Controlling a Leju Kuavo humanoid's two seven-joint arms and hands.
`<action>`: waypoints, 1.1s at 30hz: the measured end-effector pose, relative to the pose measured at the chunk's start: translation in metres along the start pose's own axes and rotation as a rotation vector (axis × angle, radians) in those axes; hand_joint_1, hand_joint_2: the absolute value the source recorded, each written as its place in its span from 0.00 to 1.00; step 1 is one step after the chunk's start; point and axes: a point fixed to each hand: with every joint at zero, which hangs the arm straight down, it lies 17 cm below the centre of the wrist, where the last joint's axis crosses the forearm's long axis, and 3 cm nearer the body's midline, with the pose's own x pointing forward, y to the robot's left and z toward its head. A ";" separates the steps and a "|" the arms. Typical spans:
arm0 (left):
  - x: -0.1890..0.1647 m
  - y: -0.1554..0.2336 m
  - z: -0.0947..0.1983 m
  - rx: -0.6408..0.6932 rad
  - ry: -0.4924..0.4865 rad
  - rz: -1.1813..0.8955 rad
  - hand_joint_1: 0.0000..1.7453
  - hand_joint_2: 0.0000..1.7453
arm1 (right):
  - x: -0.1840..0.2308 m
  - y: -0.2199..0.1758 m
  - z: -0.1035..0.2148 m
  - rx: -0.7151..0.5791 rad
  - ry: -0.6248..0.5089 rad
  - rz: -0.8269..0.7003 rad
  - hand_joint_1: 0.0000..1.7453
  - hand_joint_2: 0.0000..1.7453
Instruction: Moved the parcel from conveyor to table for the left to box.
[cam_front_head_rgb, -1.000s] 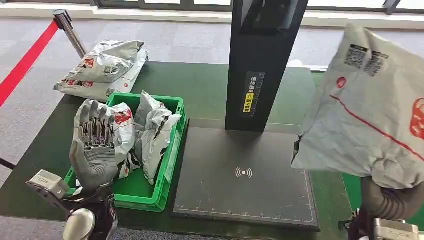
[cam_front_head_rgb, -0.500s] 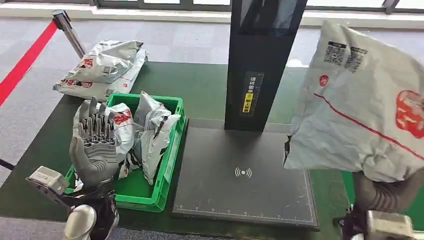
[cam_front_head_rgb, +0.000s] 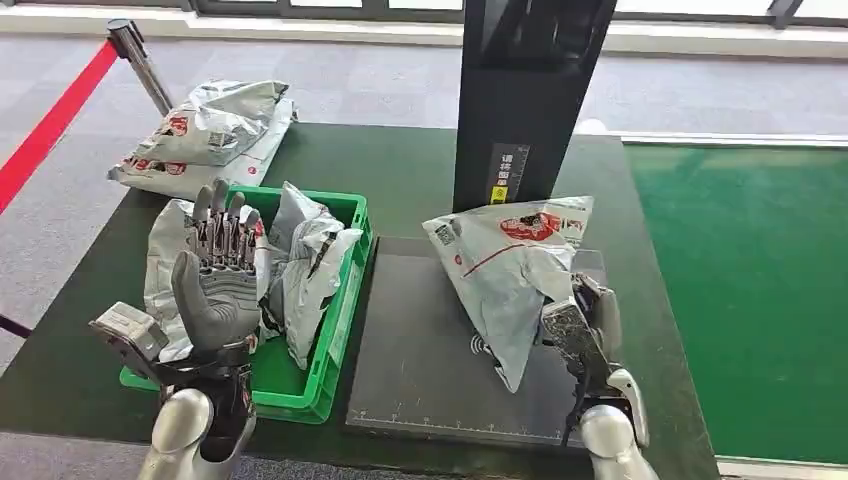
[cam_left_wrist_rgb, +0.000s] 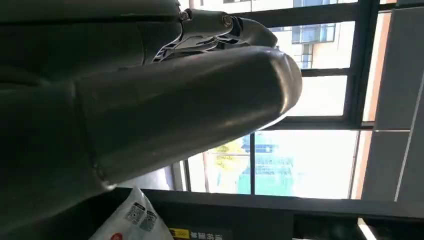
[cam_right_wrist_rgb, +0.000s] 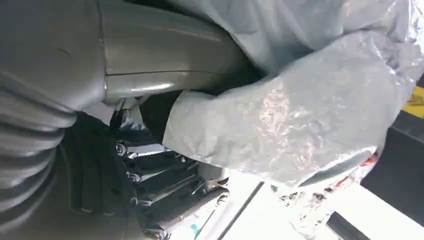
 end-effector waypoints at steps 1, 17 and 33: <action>0.000 0.000 0.000 0.001 0.001 0.000 0.00 0.00 | -0.002 0.006 0.001 0.019 0.011 -0.003 0.00 0.00; 0.001 0.000 0.013 0.011 0.015 -0.018 0.00 0.00 | 0.046 0.067 0.023 0.294 -0.119 -0.348 0.00 0.00; 0.007 -0.006 0.026 -0.002 0.023 -0.038 0.00 0.00 | 0.070 0.045 0.035 0.274 -0.194 -0.057 0.00 0.00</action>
